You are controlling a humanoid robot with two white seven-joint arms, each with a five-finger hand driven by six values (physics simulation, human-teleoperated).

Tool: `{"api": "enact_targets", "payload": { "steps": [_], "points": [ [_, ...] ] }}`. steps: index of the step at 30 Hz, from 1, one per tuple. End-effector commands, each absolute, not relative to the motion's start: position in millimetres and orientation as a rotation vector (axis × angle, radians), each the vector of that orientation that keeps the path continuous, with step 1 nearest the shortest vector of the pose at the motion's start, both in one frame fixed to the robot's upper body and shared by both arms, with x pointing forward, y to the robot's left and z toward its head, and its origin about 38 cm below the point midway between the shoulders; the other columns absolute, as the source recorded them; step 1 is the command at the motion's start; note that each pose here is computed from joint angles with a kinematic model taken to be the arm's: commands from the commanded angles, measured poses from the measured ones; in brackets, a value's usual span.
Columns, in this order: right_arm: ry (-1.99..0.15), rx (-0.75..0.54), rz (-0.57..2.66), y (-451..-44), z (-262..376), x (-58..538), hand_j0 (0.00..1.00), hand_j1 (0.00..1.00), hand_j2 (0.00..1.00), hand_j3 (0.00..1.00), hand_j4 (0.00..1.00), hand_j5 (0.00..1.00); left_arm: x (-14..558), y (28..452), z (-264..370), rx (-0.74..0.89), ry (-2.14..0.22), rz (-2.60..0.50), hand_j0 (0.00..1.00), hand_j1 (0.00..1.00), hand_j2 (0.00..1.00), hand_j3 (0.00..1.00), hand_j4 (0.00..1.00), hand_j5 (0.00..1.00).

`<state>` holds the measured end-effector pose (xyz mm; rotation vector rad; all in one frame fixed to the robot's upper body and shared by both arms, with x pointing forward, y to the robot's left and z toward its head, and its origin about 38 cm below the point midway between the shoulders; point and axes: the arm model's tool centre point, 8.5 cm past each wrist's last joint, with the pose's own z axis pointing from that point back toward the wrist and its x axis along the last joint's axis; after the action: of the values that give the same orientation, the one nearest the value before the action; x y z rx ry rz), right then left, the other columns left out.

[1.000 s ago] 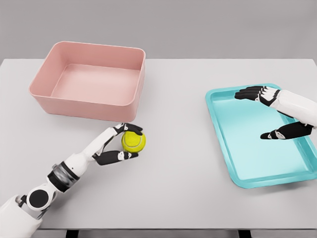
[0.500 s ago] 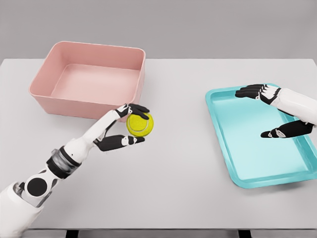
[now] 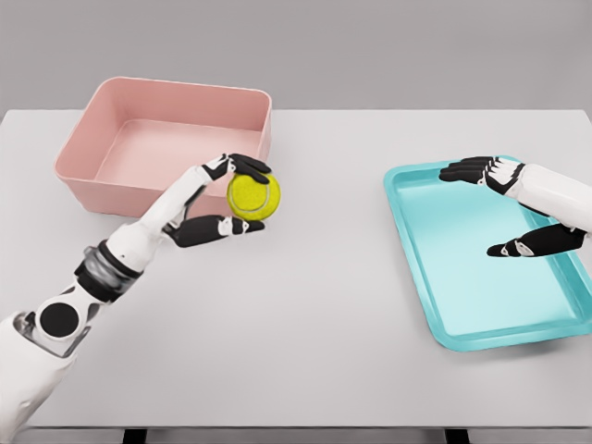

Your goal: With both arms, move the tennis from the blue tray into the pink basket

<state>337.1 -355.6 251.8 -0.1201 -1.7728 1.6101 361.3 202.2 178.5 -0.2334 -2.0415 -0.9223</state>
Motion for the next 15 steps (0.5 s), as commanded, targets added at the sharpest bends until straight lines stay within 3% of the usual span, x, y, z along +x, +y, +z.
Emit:
{"api": "enact_targets", "payload": {
  "steps": [1, 15],
  "points": [
    [-1.776, -0.115, 1.602, -356, 252, 337, 1.00, 1.00, 1.00, 1.00, 1.00, 1.00, 365, 208, 182, -0.219, -2.044, -0.902, 0.55, 0.55, 0.55, 0.55, 0.55, 0.55],
    [-1.778, -0.116, 1.602, -356, 253, 337, 1.00, 1.00, 1.00, 1.00, 1.00, 1.00, 396, 223, 200, -0.136, -2.037, -0.860, 0.54, 0.54, 0.54, 0.54, 0.54, 0.54]
  ]
}}
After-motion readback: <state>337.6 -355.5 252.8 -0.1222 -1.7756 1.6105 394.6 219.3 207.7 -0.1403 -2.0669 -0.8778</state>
